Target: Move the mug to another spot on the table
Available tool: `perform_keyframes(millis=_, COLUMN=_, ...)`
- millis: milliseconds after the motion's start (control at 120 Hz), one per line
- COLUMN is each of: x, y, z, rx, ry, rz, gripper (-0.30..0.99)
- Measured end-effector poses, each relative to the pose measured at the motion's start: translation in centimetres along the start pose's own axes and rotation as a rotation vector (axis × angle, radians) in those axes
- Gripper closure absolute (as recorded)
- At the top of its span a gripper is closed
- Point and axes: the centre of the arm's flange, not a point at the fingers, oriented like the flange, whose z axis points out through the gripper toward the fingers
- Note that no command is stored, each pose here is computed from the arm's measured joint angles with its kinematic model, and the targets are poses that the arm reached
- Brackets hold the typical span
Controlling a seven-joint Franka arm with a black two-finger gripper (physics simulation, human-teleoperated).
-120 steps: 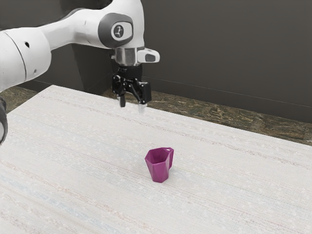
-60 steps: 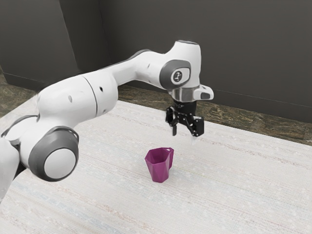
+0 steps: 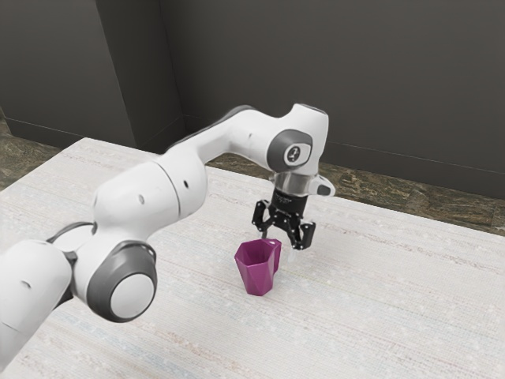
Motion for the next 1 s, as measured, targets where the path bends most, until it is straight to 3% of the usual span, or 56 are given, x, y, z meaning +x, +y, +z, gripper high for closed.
perform_keyframes(millis=242, x=0.4, y=0.1, z=0.9, rx=0.046, ry=-0.001, rz=0.004, gripper=0.25)
perform_keyframes(millis=600, x=0.8, y=0.6, z=2.5, rx=0.056, ry=-0.024, rz=0.033, gripper=0.33)
perform_keyframes(millis=1000, x=0.7, y=0.4, z=2.8, rx=0.062, ry=-0.039, rz=0.051, gripper=0.55)
